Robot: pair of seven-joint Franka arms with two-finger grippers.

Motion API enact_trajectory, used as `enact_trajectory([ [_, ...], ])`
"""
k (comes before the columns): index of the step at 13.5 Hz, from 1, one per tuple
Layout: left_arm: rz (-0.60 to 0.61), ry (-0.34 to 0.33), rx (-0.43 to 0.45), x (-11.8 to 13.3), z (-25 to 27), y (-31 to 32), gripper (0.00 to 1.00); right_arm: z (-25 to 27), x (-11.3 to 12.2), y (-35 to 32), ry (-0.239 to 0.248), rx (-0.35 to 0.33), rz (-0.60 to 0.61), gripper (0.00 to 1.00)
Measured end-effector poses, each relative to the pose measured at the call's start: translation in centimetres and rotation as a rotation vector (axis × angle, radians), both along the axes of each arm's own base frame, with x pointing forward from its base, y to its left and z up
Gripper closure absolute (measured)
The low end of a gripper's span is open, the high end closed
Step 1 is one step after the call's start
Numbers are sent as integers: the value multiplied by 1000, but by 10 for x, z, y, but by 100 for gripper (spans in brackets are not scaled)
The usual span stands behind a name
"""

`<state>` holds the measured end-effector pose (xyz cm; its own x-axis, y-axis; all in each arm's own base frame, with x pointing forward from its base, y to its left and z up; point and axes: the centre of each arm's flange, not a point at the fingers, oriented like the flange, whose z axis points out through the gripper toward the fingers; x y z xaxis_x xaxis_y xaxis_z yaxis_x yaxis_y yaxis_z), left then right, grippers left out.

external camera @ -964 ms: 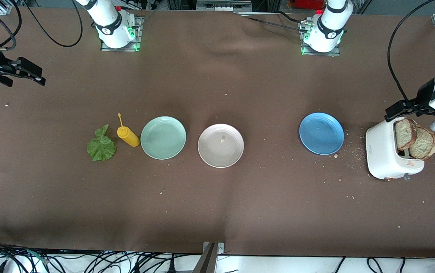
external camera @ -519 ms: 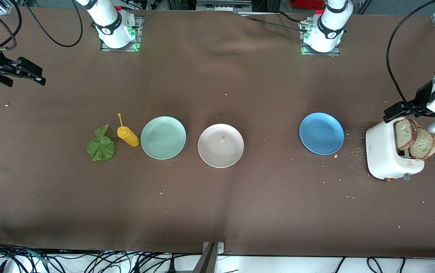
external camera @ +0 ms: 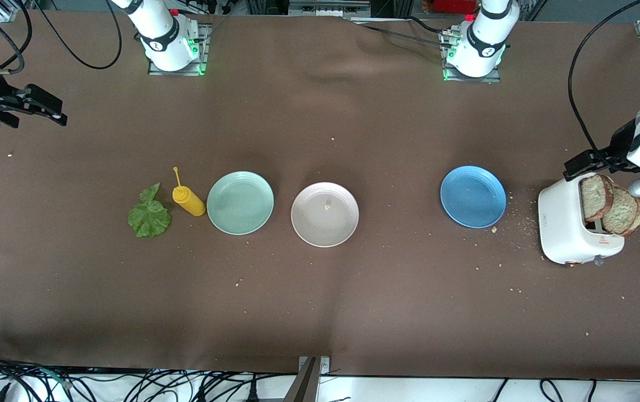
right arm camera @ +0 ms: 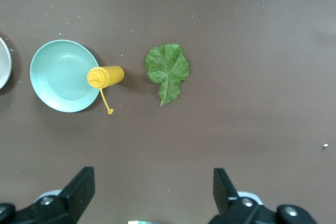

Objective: Make sandwich in beige plate with both arms

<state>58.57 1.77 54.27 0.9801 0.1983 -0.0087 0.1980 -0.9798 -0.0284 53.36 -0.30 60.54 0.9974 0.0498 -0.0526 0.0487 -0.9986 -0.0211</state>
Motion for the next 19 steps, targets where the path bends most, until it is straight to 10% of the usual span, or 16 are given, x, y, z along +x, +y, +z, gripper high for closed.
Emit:
enact_trajectory([
  [19,-10,26,-1,5,-15,-6,0,0,0,0,0,0,0,0],
])
